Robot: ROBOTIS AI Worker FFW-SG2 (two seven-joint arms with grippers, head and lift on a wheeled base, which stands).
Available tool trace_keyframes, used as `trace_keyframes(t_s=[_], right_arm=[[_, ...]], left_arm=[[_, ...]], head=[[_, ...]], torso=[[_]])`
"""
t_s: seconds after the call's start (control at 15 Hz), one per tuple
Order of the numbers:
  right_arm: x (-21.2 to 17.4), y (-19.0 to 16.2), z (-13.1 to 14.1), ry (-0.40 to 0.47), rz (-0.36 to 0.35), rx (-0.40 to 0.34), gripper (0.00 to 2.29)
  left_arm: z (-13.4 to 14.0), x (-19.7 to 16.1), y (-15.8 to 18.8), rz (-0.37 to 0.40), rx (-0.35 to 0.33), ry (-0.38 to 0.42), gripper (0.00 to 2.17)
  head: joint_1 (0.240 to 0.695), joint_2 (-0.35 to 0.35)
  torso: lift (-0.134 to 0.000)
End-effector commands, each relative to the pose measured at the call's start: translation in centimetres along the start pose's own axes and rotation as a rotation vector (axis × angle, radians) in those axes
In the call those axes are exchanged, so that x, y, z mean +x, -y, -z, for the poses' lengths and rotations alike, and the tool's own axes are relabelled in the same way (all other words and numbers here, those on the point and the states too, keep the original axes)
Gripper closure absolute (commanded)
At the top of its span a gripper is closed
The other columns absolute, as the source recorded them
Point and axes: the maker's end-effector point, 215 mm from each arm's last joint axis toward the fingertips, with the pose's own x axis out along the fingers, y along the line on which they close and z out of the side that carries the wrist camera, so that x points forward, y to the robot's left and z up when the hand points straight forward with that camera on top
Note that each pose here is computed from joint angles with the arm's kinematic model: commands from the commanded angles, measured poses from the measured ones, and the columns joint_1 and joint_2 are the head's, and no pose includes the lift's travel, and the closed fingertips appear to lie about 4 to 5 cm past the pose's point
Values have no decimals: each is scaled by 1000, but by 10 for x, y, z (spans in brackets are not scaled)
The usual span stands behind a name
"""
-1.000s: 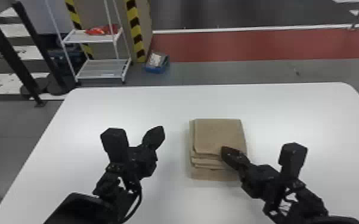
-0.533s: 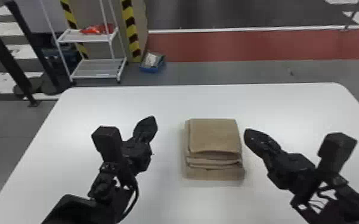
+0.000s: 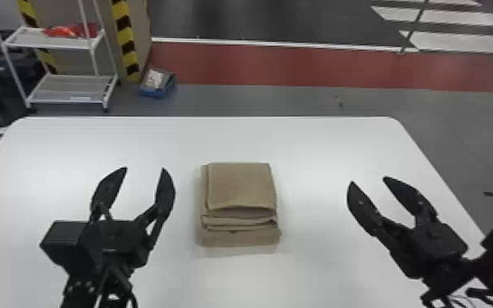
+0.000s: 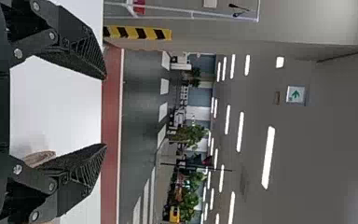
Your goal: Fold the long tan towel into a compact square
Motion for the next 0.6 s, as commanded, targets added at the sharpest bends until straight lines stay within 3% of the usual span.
trace_keyframes(t_s=[0.0, 0.27, 0.4, 0.53], right_arm=[[-18, 21, -9, 63, 10, 22, 63], [-57, 65, -26, 108, 77, 24, 60], [-59, 72, -20, 92, 113, 31, 60], [-49, 63, -12, 88, 142, 55, 49]], left_arm=[[0, -23, 2, -11, 3, 30, 26], [-10, -39, -24, -63, 26, 52, 26], [9, -38, -38, -77, 43, -33, 26], [37, -36, -39, -28, 38, -173, 26]], head=[[695, -114], [695, -184], [695, -204], [695, -211]], torso=[[-123], [-123], [-123], [-123]])
